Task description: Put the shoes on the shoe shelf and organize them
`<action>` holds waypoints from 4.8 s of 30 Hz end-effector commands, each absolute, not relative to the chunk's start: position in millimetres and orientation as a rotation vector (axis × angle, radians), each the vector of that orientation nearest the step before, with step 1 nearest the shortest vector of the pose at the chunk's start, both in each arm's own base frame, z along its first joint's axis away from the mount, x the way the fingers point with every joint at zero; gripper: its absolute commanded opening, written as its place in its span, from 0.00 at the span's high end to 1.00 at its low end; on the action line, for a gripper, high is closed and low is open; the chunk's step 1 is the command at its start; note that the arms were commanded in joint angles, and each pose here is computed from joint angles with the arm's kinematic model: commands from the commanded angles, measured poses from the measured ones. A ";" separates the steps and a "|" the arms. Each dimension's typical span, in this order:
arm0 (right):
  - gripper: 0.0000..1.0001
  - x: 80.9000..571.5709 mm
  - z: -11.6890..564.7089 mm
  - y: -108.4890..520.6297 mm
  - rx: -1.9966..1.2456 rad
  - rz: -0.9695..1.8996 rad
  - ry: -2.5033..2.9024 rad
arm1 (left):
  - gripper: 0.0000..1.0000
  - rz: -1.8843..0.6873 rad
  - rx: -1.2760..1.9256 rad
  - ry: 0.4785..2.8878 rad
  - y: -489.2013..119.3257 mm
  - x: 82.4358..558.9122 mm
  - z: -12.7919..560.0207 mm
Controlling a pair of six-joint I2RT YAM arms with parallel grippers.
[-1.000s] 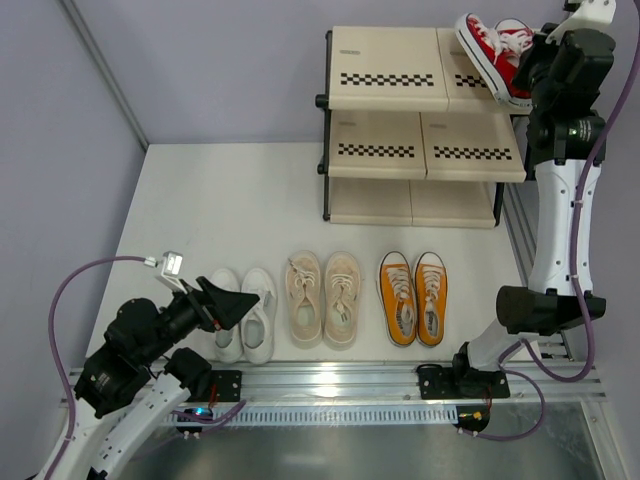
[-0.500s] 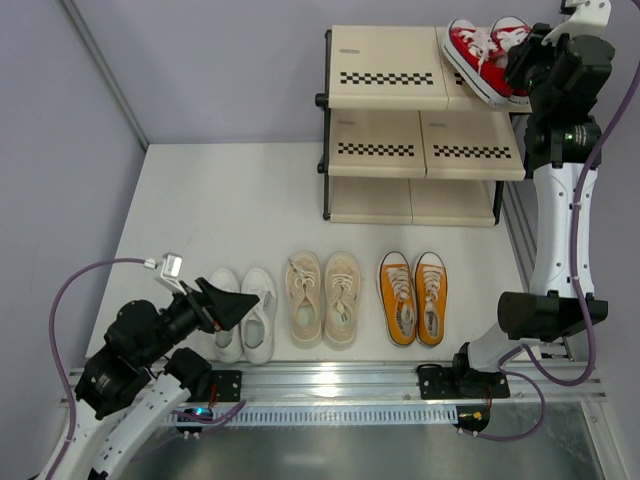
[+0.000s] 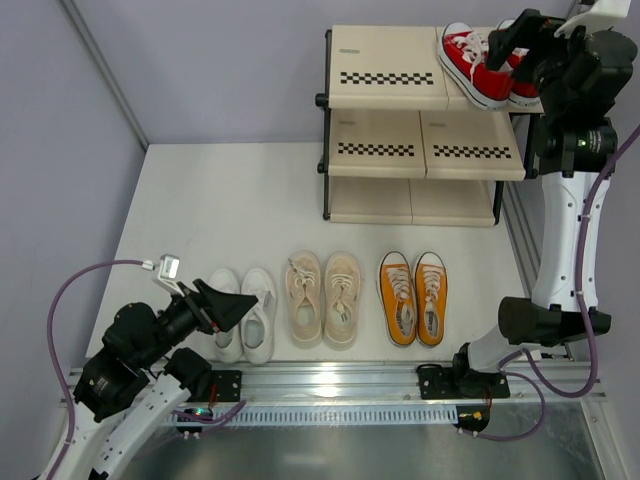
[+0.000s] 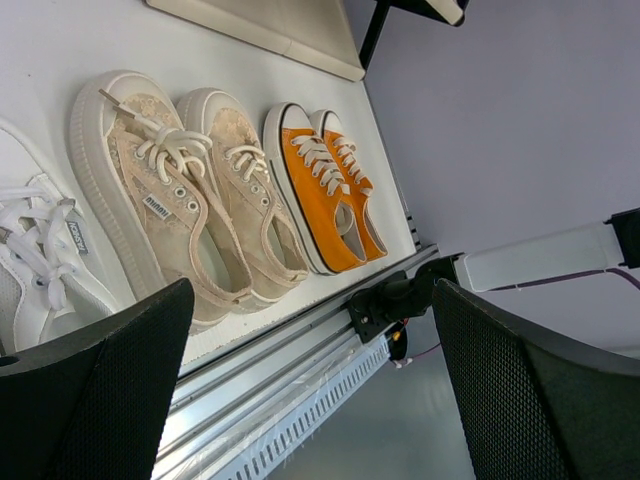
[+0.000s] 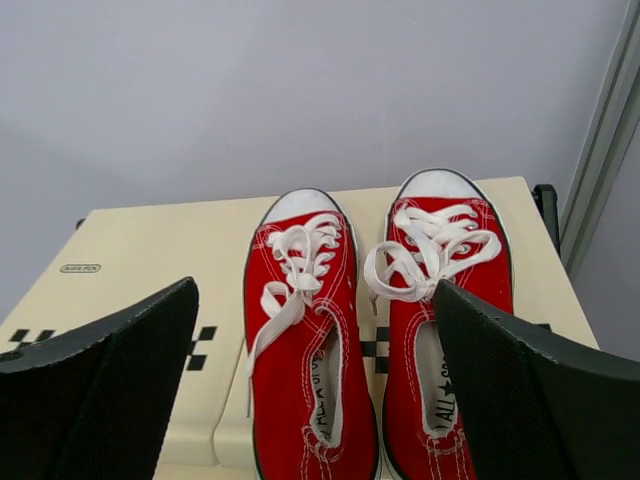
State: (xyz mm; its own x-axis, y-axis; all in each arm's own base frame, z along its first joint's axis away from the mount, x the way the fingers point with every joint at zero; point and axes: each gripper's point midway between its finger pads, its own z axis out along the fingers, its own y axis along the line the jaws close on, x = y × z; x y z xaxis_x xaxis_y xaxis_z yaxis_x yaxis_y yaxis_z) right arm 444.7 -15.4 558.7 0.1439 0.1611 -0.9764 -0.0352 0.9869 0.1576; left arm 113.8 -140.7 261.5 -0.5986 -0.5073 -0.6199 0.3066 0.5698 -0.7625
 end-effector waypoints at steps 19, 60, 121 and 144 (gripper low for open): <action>0.96 471.4 544.6 132.3 -0.230 0.453 1.488 | 0.00 -1.122 -0.148 1.884 -137.2 112.8 260.8; 0.96 591.5 476.5 7.6 0.411 -0.071 1.453 | 0.00 -1.072 -0.182 1.916 -127.4 109.8 253.6; 0.05 169.9 256.9 52.7 0.216 0.371 1.971 | 0.00 -0.437 0.100 2.416 -289.4 149.2 158.7; 0.05 158.0 264.8 59.6 0.255 0.482 1.932 | 0.22 -0.281 0.187 2.467 -302.4 168.3 73.6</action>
